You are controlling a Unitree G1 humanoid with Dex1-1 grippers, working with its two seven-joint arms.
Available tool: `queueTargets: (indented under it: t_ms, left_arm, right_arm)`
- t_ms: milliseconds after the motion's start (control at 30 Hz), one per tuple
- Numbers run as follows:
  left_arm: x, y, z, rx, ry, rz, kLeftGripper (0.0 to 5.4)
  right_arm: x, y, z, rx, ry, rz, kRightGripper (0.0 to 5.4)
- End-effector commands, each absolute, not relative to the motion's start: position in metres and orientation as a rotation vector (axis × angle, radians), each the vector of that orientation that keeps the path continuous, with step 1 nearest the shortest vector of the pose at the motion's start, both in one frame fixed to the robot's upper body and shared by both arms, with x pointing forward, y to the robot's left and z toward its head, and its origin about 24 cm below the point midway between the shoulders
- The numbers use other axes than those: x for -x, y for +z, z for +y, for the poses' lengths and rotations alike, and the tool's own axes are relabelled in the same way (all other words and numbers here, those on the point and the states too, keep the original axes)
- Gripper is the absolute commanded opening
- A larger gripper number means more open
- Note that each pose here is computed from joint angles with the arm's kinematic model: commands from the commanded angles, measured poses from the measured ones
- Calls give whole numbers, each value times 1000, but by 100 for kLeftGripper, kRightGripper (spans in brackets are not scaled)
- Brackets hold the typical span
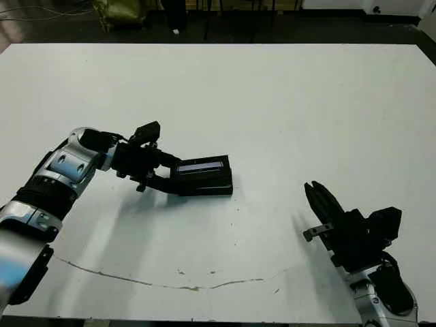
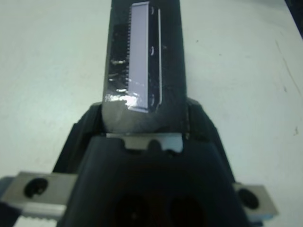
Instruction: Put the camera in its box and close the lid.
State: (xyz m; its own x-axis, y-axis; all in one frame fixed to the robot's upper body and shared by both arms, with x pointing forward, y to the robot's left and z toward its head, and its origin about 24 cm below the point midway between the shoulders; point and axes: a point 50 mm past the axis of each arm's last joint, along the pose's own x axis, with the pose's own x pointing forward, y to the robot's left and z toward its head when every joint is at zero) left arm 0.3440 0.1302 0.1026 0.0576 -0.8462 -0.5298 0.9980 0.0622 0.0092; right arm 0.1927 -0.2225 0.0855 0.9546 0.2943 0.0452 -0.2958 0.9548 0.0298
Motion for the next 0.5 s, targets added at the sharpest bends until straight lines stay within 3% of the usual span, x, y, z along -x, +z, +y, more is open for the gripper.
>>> queueTargets:
  t_ms: [33,500]
  left_arm:
    - [-342,92,133,-425,-1462,493,234]
    - [-342,90,139,-431,-1453,517,234]
  right_arm:
    - [-189,84,-226,-28,284,3,0]
    - [-192,80,-227,-12,281,1,0]
